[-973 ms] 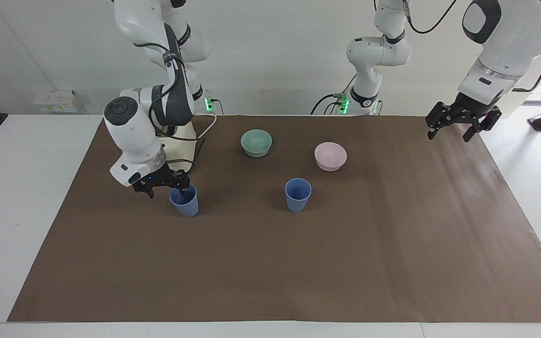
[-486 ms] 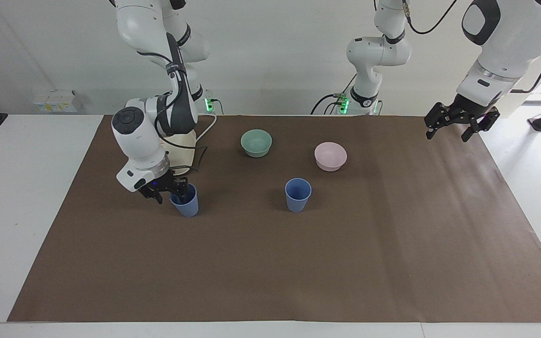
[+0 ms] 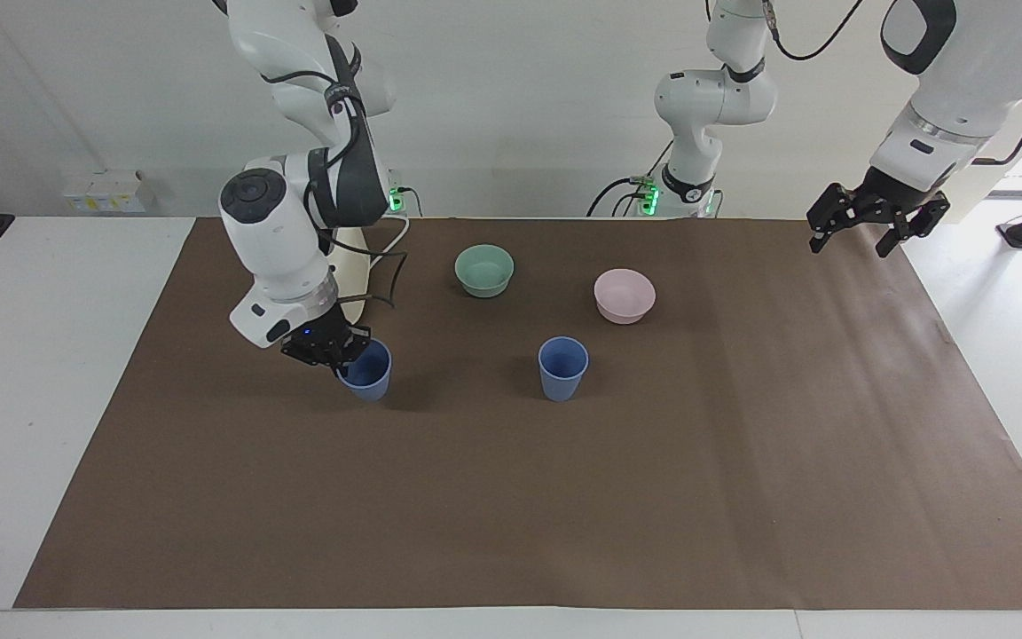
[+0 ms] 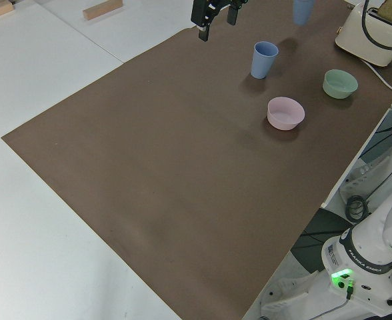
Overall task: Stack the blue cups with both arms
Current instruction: 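Lift and carry the blue cup over the first blue cup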
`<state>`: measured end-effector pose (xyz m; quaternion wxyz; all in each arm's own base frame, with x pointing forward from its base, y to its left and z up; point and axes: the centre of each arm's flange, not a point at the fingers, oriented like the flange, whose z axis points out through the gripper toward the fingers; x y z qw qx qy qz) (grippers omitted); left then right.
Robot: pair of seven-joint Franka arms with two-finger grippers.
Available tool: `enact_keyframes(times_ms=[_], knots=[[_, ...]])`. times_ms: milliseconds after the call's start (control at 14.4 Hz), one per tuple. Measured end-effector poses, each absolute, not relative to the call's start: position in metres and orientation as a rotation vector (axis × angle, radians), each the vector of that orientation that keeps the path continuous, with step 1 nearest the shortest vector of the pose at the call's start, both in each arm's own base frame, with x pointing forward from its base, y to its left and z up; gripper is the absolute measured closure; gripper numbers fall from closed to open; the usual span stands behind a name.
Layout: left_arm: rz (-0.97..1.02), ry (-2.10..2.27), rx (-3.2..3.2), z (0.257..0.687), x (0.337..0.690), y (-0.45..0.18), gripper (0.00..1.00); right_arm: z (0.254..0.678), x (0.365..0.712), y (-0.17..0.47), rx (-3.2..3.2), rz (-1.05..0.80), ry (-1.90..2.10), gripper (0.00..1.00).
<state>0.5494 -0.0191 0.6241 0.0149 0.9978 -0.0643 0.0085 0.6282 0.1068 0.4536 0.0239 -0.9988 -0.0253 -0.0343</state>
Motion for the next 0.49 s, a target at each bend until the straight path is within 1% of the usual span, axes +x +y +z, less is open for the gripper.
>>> enact_keyframes(times_ms=[139,347,486], knots=[[0.025,-0.201,3.105,0.624,0.549,-0.02,0.0,0.472,0.628,0.142,-3.073,-0.151,-0.046,0.96],[0.025,-0.201,3.105,0.624,0.549,-0.02,0.0,0.495,0.621,0.224,-3.039,-0.211,-0.008,0.96],[0.024,-0.201,3.105,0.624,0.549,-0.02,0.0,0.506,0.616,0.267,-3.027,-0.213,-0.036,0.96]])
